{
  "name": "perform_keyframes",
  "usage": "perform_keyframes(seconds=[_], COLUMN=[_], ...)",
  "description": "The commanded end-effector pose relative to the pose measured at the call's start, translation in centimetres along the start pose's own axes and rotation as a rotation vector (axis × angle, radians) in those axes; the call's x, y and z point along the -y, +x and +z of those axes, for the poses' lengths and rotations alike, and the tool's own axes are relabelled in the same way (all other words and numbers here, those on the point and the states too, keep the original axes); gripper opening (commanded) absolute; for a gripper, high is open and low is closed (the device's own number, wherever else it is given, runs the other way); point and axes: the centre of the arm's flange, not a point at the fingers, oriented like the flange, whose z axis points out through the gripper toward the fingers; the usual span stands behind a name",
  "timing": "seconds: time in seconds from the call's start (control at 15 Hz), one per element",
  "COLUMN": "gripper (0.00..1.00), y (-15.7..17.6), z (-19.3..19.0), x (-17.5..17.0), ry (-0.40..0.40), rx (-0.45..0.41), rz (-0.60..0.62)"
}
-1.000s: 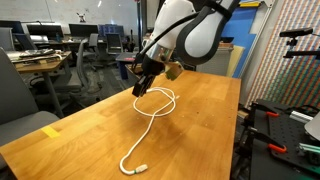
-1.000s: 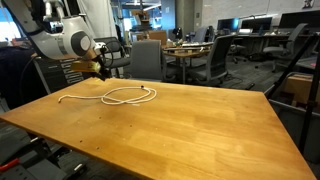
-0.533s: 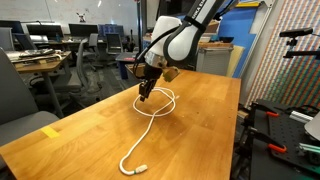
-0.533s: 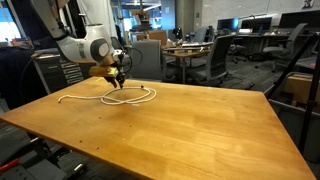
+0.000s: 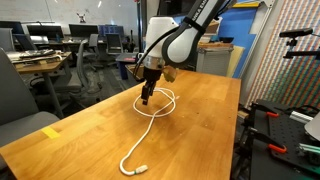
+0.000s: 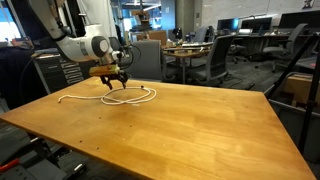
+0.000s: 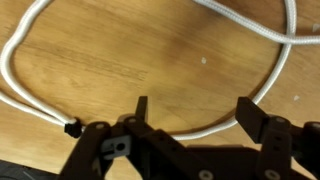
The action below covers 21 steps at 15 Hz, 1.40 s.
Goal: Tie a knot using the rope
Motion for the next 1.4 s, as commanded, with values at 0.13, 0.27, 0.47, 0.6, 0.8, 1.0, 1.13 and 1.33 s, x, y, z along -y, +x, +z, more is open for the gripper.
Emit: perform_keyframes(seconds=[0.13, 0.27, 0.47, 0.6, 0.8, 1.0, 1.13, 1.33], gripper=[1.0, 1.0, 1.0, 1.0, 1.0, 1.0, 1.0, 1.0], y=[2.1, 1.3, 0.7, -0.1, -0.4, -1.0, -1.6, -3.0], z=[-3.8, -5.0, -3.8, -4.0, -3.7, -5.3, -7.1, -8.2], x=[0.1, -2.5, -2.8, -4.4, -4.6, -7.0, -10.9, -17.1], ry=[-0.189, -0.243, -0.186, -0.147, -0.135, -0.312, -0.28, -0.157], rx=[0.179, 0.228, 0.247, 0.266, 0.273, 0.204, 0.173, 0.212], rz=[-0.198, -0.2, -0.155, -0.136, -0.134, -0.248, -0.229, -0.143])
